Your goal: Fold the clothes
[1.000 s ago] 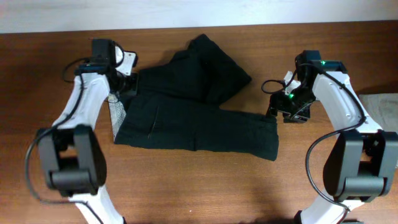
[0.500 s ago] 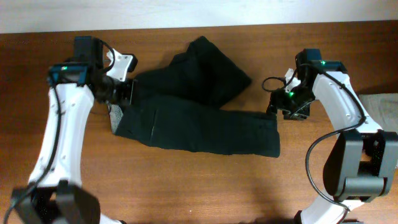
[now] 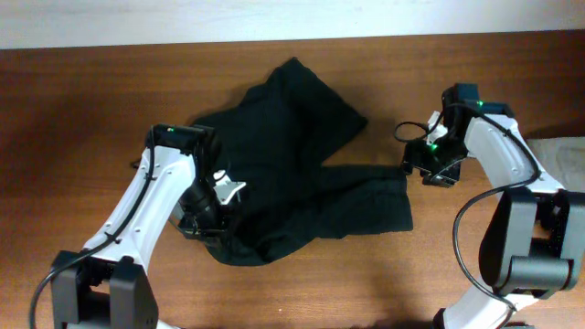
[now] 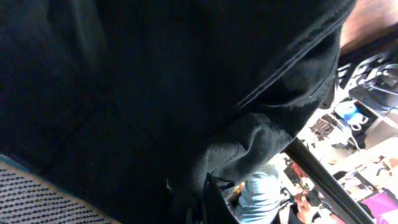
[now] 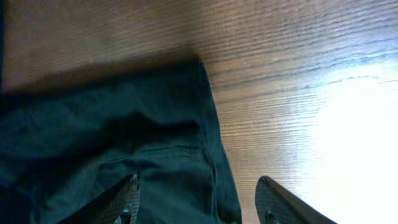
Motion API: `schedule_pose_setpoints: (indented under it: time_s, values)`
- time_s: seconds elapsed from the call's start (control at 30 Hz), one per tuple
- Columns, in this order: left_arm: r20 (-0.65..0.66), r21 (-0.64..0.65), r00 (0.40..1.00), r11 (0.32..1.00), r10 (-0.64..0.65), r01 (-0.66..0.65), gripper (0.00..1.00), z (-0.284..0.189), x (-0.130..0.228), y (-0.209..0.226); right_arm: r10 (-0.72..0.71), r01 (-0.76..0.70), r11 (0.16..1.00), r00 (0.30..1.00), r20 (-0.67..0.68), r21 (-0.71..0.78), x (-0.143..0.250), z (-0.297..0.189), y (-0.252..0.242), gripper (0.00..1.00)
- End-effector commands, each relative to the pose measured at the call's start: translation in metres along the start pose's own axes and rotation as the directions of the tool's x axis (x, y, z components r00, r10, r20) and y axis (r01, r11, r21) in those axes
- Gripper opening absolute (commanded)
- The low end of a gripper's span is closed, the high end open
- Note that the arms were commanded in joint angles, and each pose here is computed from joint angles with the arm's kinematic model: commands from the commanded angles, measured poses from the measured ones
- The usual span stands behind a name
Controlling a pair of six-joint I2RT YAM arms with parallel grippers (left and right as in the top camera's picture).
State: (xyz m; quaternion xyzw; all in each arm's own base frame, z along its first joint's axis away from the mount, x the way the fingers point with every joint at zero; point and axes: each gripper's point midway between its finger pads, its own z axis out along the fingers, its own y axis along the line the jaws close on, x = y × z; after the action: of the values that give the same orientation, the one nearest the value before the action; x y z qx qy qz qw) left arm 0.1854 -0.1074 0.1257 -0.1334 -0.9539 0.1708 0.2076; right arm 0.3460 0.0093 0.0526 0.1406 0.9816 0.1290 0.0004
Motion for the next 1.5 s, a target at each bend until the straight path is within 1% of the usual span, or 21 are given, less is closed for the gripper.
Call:
schedule_pose_setpoints:
  time_s: [0.0, 0.1, 0.2, 0.27, 0.43, 0.57, 0.63, 0.67, 0.7, 0.77, 0.8, 0.87, 0.9, 0.97, 1.0, 1.03, 1.1, 1.17, 1.33, 1.43, 1.47]
  values:
    - [-0.017, -0.032, 1.000, 0.999, -0.011, 0.010, 0.01, 0.001, 0.004, 0.005, -0.001, 0.001, 1.000, 1.000, -0.015, 0.002, 0.015, 0.029, -0.005, 0.64]
    - [-0.022, -0.062, 1.000, 0.998, -0.011, 0.010, 0.01, 0.001, 0.005, 0.010, -0.077, 0.085, 0.976, 0.996, 0.047, -0.202, 0.010, 0.046, 0.024, 0.55]
    - [-0.024, -0.080, 1.000, 0.997, -0.011, 0.009, 0.01, 0.001, 0.005, 0.013, -0.108, 0.127, 0.950, 0.991, 0.081, -0.286, 0.005, 0.038, 0.039, 0.08]
    - [-0.035, -0.102, 0.999, 0.995, -0.015, 0.011, 0.01, 0.000, 0.008, 0.017, -0.166, 0.205, 0.929, 0.975, 0.148, -0.308, -0.006, 0.004, 0.046, 0.04]
    - [-0.013, -0.099, 1.000, 0.995, -0.023, 0.021, 0.01, 0.000, 0.003, 0.016, -0.180, 0.294, 0.938, 0.867, 0.464, -0.185, -0.041, -0.120, 0.044, 0.04]
    - [-0.053, -0.057, 0.998, 0.998, -0.019, 0.016, 0.01, 0.002, 0.012, 0.005, -0.113, 0.109, 0.994, 0.947, 0.300, 0.029, -0.004, -0.105, -0.008, 0.04]
    - [-0.066, -0.025, 0.998, 0.999, 0.023, -0.024, 0.01, 0.007, 0.013, -0.013, 0.044, -0.092, 0.975, 0.972, 0.231, 0.204, 0.019, -0.103, -0.048, 0.04]
    - [-0.080, -0.028, 0.995, 0.998, 0.053, -0.056, 0.01, 0.011, 0.015, -0.021, 0.095, -0.149, 0.960, 0.969, 0.227, 0.236, 0.024, -0.104, -0.055, 0.24]
    - [-0.090, -0.037, 0.993, 0.996, 0.075, -0.079, 0.07, 0.014, 0.016, -0.025, 0.101, -0.155, 0.959, 0.969, 0.226, 0.237, 0.025, -0.104, -0.056, 0.44]
    - [-0.113, -0.095, 0.988, 0.989, 0.104, -0.114, 0.33, 0.018, 0.019, -0.025, 0.101, -0.158, 0.960, 0.966, 0.240, 0.233, 0.021, -0.105, -0.055, 0.52]
    - [-0.111, -0.117, 0.989, 0.987, 0.099, -0.112, 0.37, 0.018, 0.018, -0.022, 0.096, -0.157, 0.961, 0.961, 0.260, 0.228, 0.016, -0.106, -0.055, 0.58]
    - [-0.088, -0.136, 0.992, 0.985, 0.095, -0.107, 0.47, 0.016, 0.012, -0.016, 0.089, -0.152, 0.966, 0.954, 0.286, 0.208, 0.009, -0.107, -0.051, 0.61]
    - [-0.054, -0.152, 0.994, 0.983, 0.099, -0.106, 0.58, 0.015, 0.004, -0.011, 0.078, -0.132, 0.975, 0.956, 0.284, 0.176, 0.007, -0.105, -0.045, 0.62]
    - [0.082, -0.245, 0.995, 0.969, 0.059, -0.037, 0.68, 0.007, -0.028, 0.012, 0.077, -0.122, 0.982, 0.955, 0.287, 0.142, 0.004, -0.104, -0.039, 0.62]
    - [0.254, -0.290, 0.965, 0.957, 0.060, 0.016, 0.66, -0.006, -0.069, 0.027, 0.076, -0.115, 0.986, 0.955, 0.287, 0.119, 0.002, -0.103, -0.035, 0.62]
    - [0.347, -0.291, 0.934, 0.956, 0.081, 0.025, 0.56, -0.015, -0.093, 0.030, 0.077, -0.110, 0.988, 0.956, 0.285, 0.105, 0.001, -0.102, -0.032, 0.62]
    - [0.487, -0.296, 0.866, 0.954, 0.111, 0.045, 0.22, -0.030, -0.136, 0.040, 0.077, -0.099, 0.993, 0.958, 0.277, 0.066, 0.001, -0.100, -0.025, 0.62]
    - [0.560, -0.320, 0.822, 0.943, 0.105, 0.097, 0.03, -0.035, -0.172, 0.064, 0.077, -0.092, 0.995, 0.959, 0.272, 0.045, 0.002, -0.100, -0.021, 0.62]
    - [0.436, -0.336, 0.900, 0.931, 0.022, 0.141, 0.00, 0.038, -0.204, 0.120, 0.077, -0.084, 0.996, 0.961, 0.265, 0.014, 0.002, -0.099, -0.016, 0.62]
    - [0.493, -0.501, 0.869, 0.801, -0.047, 0.327, 0.00, 0.018, -0.203, 0.186, 0.022, -0.003, 0.998, 0.958, 0.285, -0.070, -0.005, -0.092, 0.005, 0.63]
    - [0.532, -0.489, 0.842, 0.782, -0.083, 0.387, 0.00, 0.007, -0.201, 0.205, -0.004, 0.028, 0.997, 0.955, 0.298, -0.077, -0.011, -0.082, 0.012, 0.63]
